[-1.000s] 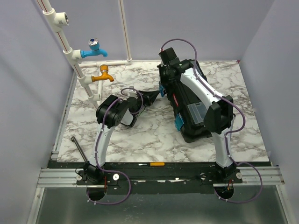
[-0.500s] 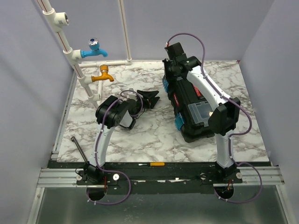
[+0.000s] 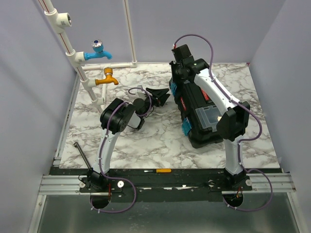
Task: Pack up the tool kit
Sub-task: Close the toolbox at the center of the board.
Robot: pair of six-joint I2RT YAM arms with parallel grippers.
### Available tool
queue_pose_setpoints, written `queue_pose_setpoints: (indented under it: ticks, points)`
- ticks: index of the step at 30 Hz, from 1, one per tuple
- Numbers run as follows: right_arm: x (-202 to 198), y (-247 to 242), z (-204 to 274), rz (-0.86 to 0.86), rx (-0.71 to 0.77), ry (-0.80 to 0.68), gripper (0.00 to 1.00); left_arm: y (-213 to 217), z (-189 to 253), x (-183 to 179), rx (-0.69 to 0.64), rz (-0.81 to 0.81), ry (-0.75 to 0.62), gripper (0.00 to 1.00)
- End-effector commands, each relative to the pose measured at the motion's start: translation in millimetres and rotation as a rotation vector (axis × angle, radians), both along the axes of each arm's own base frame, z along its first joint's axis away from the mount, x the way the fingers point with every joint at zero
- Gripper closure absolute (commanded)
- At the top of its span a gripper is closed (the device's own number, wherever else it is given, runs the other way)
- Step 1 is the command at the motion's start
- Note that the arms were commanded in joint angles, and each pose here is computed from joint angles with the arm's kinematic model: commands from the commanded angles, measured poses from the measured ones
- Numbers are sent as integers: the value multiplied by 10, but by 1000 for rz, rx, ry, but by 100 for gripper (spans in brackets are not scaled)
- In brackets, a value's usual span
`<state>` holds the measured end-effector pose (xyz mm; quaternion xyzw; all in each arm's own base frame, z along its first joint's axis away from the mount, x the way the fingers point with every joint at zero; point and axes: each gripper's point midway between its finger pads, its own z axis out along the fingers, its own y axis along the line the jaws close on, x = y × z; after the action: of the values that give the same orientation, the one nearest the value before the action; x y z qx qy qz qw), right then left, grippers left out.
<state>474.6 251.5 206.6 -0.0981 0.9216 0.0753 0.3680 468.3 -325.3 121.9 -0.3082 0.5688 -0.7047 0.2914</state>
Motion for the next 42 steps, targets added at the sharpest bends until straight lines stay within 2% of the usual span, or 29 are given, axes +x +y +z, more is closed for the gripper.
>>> queue_pose_setpoints:
  ticks: [1,3,4,7,11,17,22,29,30,32,40,42]
  points:
    - [-101,-24,-52,16,-5,46,89,-47,137,-37,-10,-22,-58,48]
    - [-118,36,-87,29,23,61,98,-36,126,-46,-9,-19,-58,49]
    - [-125,52,-81,28,38,65,99,-31,124,-50,-10,-17,-57,50]
    - [-131,77,-28,30,99,64,99,-25,111,-55,-18,-18,-57,52]
    - [-112,32,18,20,228,80,99,-1,83,-58,-30,-11,-51,63]
    - [-127,72,23,48,415,123,99,41,31,-78,-34,1,-38,64]
    - [-163,139,-66,68,448,162,99,41,43,-77,-39,0,-40,64]
    - [-95,-104,-44,-12,348,104,99,-30,67,-23,-27,-17,-45,66]
    - [-93,-128,-42,-18,340,103,97,-40,76,-13,-27,-17,-46,66]
    - [-85,-167,-43,-25,315,103,85,-58,96,10,-33,-16,-48,66]
    - [-56,-376,-37,-74,207,79,67,-75,268,50,-43,-12,-88,63]
    - [-52,-420,-36,-83,178,76,65,-74,304,61,-45,-11,-97,63]
